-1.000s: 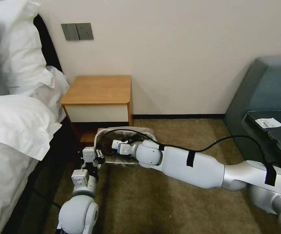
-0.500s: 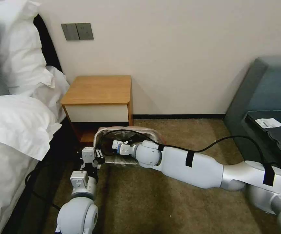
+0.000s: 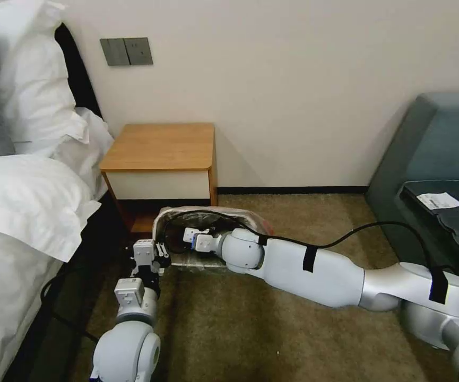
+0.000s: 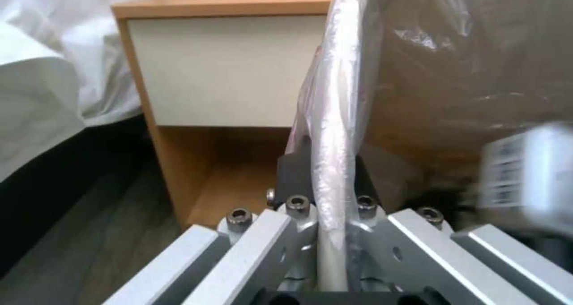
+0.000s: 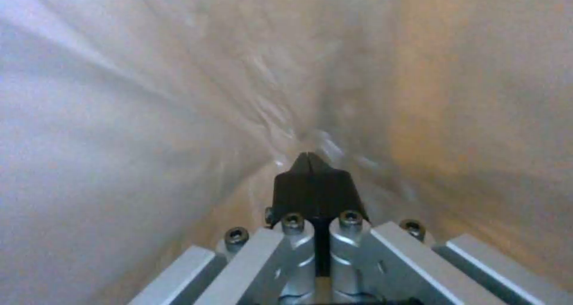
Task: Pick up the garbage bag from the table and place it over the trash can.
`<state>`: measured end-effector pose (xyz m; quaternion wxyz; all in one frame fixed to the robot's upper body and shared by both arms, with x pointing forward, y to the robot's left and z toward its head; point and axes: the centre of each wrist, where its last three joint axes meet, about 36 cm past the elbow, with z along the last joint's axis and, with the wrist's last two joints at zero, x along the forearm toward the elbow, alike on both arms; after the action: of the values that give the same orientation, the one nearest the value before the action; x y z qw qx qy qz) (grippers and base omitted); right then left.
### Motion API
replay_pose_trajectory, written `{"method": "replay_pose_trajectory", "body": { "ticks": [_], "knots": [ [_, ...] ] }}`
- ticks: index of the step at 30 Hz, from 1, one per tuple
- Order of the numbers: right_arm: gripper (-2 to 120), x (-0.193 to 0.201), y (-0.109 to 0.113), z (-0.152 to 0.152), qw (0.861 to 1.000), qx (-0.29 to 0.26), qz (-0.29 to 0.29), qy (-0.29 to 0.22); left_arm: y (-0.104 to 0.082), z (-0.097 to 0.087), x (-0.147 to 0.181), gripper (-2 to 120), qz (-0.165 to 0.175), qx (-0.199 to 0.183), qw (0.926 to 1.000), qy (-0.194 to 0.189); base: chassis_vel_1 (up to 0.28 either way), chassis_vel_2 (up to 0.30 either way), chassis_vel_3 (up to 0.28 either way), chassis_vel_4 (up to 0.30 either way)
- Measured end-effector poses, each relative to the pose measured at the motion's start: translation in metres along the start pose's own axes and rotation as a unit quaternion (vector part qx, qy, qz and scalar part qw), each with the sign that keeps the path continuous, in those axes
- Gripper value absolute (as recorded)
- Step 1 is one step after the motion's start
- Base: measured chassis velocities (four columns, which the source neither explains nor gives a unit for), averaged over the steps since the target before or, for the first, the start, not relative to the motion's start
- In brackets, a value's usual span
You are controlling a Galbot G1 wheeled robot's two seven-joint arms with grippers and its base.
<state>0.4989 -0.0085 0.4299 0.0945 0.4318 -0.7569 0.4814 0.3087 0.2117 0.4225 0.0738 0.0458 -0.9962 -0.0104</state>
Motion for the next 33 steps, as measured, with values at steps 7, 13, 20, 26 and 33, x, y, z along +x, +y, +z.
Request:
{"method": "replay_pose_trajectory", "body": {
  "ticks": [7, 13, 20, 26, 33],
  "knots": [
    [0, 0.025, 0.001, -0.008, 1.000, -0.007, 0.001, -0.025, 0.007, -0.001, -0.010, 0, -0.010, 0.008, 0.9999, 0.001, 0.000, 0.000, 0.000, 0.000],
    [0, 0.055, 0.008, -0.004, 0.999, -0.024, 0.005, -0.048, 0.016, -0.005, -0.015, 0, -0.020, 0.026, 0.9995, 0.004, 0.000, 0.000, 0.000, 0.000],
    [0, 0.107, 0.013, 0.007, 0.994, -0.043, 0.026, -0.096, 0.023, -0.005, -0.019, 0, -0.026, 0.039, 0.9988, 0.018, 0.000, 0.000, 0.000, 0.000],
    [0, 0.162, 0.011, 0.029, 0.989, -0.062, 0.065, -0.116, 0.022, 0.004, -0.021, 0, -0.026, 0.046, 0.9979, 0.038, 0.000, 0.000, 0.000, 0.000],
    [17, 0.232, 0.012, 0.058, 0.972, -0.119, 0.144, -0.146, 0.016, 0.006, -0.017, 0, -0.003, 0.088, 0.9913, 0.098, 0.000, 0.000, 0.000, 0.000]
  ]
}}
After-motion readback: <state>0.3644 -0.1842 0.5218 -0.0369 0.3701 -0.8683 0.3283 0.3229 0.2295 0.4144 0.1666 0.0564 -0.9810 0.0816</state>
